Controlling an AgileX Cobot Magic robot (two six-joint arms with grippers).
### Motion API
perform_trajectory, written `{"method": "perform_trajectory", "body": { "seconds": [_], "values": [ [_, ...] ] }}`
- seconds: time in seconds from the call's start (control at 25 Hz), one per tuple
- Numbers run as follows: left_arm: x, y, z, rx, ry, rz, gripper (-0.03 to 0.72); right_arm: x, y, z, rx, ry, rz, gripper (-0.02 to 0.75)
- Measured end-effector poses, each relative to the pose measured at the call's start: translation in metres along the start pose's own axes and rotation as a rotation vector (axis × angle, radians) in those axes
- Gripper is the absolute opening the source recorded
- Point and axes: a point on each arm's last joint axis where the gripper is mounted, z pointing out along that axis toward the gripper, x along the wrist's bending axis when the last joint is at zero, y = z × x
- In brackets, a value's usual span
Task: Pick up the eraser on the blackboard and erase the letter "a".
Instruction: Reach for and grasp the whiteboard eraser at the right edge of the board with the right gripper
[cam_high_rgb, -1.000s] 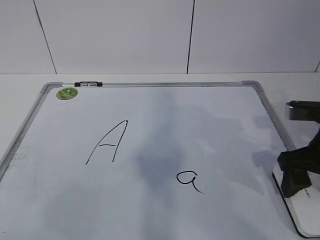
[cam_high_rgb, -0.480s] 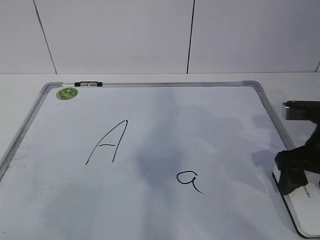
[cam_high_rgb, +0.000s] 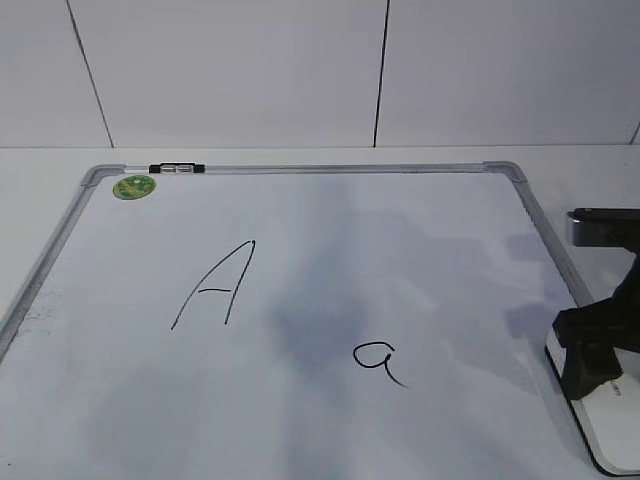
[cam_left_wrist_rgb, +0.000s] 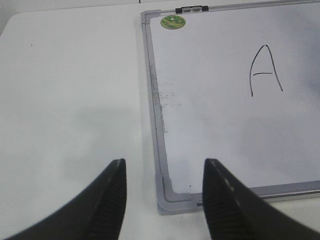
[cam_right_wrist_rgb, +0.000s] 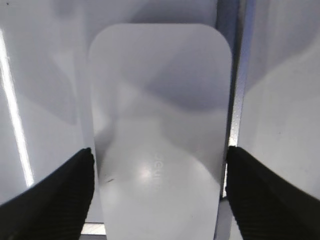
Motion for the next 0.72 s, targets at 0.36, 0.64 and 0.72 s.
{"method": "perform_trajectory", "body": {
  "seconds": [0.36, 0.64, 0.72],
  "values": [
    [0.0000, 0.0000, 0.0000, 0.000, 0.000, 0.000, 0.371, -0.0001, -0.0006, 0.0000, 0.006, -0.001, -0.011, 0.610],
    [0.0000, 0.0000, 0.0000, 0.000, 0.000, 0.000, 0.371, -0.0001, -0.0003, 0.0012, 0.011, -0.001, -0.025, 0.605],
    [0.0000, 0.0000, 0.0000, 0.000, 0.000, 0.000, 0.371, 0.0001, 0.0004, 0.0047, 0.025, -0.001, -0.023, 0.605]
  ]
}}
